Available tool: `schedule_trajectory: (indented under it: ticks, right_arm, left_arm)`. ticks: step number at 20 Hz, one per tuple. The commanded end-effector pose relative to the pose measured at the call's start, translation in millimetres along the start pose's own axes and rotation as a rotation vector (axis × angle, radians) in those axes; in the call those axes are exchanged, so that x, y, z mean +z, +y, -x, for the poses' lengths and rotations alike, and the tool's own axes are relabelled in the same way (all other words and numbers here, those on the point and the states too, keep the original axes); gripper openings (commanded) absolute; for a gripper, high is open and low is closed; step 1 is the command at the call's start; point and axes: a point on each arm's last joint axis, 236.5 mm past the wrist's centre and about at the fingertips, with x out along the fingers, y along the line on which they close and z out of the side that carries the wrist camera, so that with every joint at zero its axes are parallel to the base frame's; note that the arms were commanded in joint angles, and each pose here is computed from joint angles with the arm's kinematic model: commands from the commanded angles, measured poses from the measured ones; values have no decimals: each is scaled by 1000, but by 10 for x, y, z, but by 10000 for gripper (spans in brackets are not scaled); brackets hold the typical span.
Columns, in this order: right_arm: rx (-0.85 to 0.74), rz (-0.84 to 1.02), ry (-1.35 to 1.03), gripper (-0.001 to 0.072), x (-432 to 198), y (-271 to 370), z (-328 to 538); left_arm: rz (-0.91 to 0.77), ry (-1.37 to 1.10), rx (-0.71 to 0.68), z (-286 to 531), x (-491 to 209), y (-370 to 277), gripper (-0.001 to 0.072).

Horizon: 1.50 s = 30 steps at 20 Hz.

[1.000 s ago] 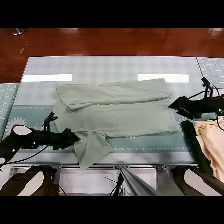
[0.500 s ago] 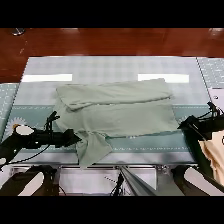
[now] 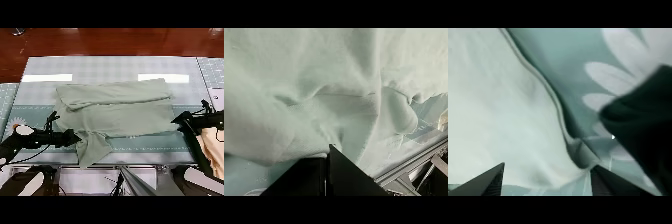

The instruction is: Fold the shirts.

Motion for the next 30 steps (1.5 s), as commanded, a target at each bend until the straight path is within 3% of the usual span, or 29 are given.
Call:
schedule_trajectory:
  ticks: [1,3,4,6,9,13,17,24,30]
  right_arm:
    - [-3,40,-9,620,108,122,-182]
    - [-7,54,-35,616,170,198,-239]
    - [-14,71,-38,515,185,226,-243]
    - [-8,144,-22,39,174,311,-202]
    - [-8,255,33,35,156,476,57]
    - [36,328,-134,35,669,972,532]
    - [62,416,-196,35,1014,1443,562]
    - [69,375,-253,35,1578,1705,284]
    - [150,330,-241,35,1870,1818,65]
  left_arm:
    - [2,-2,-1,3,5,-7,23]
    - [4,-2,-4,3,6,-13,23]
    - [3,-3,-4,4,8,-13,22]
    - [-8,-4,-6,19,25,-36,22]
    - [-53,-22,-57,248,210,-237,23]
    - [-68,-222,-78,795,931,-437,21]
    - [-74,-248,-86,980,1469,-612,21]
    - [-26,-235,-104,1020,2445,-728,21]
    - [-36,-174,-101,838,2765,-656,21]
